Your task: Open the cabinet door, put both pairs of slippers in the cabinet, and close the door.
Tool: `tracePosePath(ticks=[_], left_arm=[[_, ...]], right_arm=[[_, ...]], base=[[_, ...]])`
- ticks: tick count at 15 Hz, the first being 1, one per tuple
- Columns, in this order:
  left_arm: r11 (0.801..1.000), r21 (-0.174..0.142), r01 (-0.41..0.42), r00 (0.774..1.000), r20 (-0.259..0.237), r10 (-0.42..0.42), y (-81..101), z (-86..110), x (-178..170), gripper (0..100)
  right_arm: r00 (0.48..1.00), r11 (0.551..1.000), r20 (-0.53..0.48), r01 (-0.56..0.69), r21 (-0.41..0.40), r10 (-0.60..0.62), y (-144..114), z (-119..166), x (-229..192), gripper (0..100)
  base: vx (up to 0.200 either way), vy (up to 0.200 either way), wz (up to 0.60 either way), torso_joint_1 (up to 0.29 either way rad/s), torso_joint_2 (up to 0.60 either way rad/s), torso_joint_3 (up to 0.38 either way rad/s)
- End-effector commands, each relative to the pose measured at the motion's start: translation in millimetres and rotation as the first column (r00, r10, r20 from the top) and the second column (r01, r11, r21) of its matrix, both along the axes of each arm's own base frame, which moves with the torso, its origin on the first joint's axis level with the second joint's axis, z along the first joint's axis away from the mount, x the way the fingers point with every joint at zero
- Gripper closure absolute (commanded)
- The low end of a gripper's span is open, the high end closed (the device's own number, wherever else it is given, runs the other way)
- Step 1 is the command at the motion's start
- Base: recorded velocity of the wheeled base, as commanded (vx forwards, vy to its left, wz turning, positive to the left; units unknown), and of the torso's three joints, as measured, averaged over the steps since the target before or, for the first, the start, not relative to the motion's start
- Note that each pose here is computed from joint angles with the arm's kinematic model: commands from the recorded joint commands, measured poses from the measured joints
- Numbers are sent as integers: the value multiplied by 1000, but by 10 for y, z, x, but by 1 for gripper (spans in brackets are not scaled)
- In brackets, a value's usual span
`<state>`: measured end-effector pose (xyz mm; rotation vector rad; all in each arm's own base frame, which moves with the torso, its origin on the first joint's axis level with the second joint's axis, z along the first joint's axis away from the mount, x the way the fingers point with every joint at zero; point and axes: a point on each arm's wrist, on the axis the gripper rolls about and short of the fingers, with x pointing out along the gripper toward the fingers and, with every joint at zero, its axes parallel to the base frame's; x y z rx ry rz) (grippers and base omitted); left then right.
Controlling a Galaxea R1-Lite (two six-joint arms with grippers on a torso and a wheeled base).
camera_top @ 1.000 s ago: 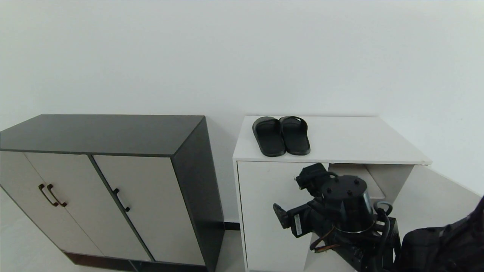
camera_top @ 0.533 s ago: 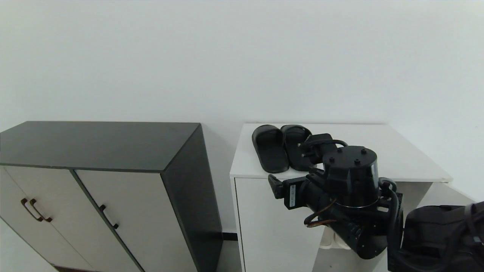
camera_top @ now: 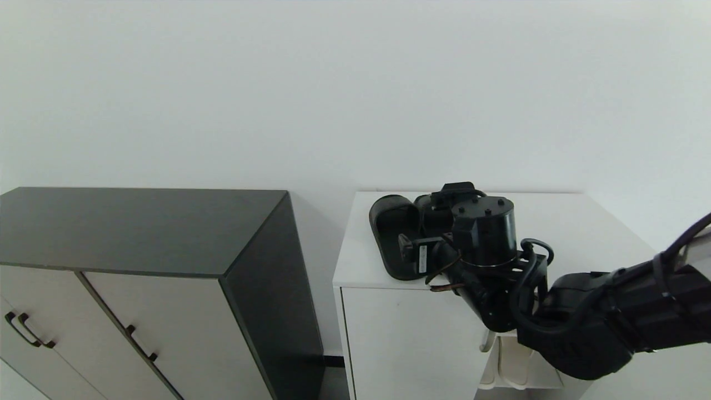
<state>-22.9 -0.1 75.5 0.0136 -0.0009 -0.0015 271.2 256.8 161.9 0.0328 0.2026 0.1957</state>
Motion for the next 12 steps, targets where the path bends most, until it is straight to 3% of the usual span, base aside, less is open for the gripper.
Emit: tracePosePath(ticks=[1,10,11,12], left_arm=[[1000,0,-1,1000,-1,1,0,0,1,100],[1000,0,-1,1000,-1,1,0,0,1,100],[1000,0,-1,1000,-1,1,0,0,1,100],[1000,0,-1,1000,-1,1,0,0,1,100]], right_arm=[[1000,999,-15,24,-24,-24,47,-153,220,0],[998,997,22,52,-58,-51,190,-252,872,0],[998,997,25,55,-56,-54,198,-237,904,100],[998,997,24,51,-55,-49,220,-241,929,100]], base=[[0,0,0,0,0,0],[0,0,0,0,0,0],[0,0,0,0,0,0],[0,0,0,0,0,0]])
